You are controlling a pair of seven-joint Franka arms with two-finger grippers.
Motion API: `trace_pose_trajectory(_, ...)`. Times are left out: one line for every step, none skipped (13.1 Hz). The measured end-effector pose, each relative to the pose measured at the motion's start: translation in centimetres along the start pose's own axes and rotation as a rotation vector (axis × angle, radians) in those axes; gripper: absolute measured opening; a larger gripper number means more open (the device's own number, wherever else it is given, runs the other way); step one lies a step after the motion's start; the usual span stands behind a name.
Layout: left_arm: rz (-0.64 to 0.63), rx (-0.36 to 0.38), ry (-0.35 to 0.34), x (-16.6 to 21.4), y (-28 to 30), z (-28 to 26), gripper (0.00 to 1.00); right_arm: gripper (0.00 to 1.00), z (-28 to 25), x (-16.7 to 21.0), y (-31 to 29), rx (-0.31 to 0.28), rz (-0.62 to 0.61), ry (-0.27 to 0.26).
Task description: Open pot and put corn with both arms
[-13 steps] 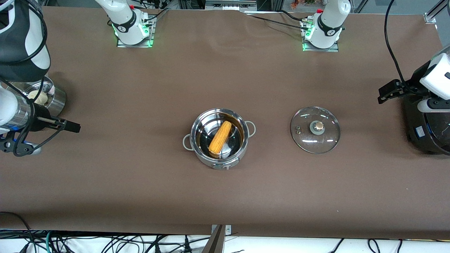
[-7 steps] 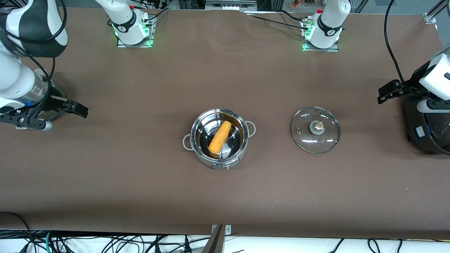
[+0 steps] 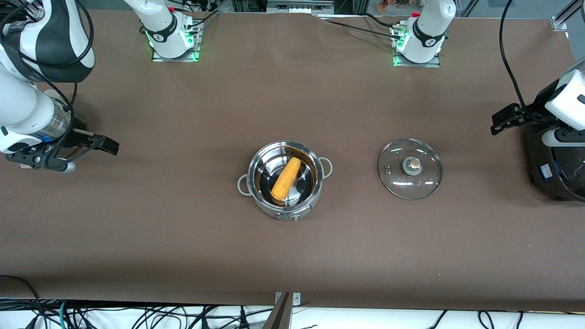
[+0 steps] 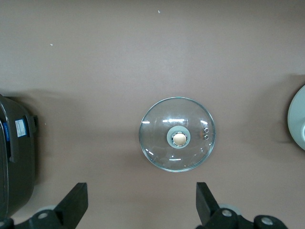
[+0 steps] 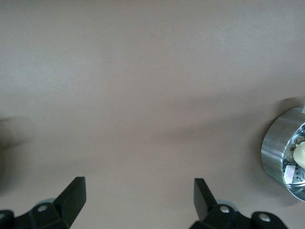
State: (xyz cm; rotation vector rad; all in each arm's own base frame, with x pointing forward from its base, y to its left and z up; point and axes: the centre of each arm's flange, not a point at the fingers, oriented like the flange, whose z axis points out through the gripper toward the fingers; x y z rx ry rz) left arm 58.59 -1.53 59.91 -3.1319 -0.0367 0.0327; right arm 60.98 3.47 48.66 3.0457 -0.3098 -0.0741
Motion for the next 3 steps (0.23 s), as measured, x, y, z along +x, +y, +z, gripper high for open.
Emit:
trace_pose_trajectory(0.0, 0.0, 0.0, 0.0, 0.0, 0.0, 1.0, 1.0, 0.09, 0.1, -0.01, 0.001, 0.0, -0.001)
trace_pose_trajectory(0.0, 0.0, 0.0, 0.0, 0.01, 0.0, 1.0, 1.0, 0.14, 0.13, 0.02, 0.001, 0.001, -0.001)
trace_pose_trajectory(0.0, 0.0, 0.0, 0.0, 0.01, 0.0, 1.0, 1.0, 0.13, 0.16, 0.08, 0.001, 0.002, 0.0)
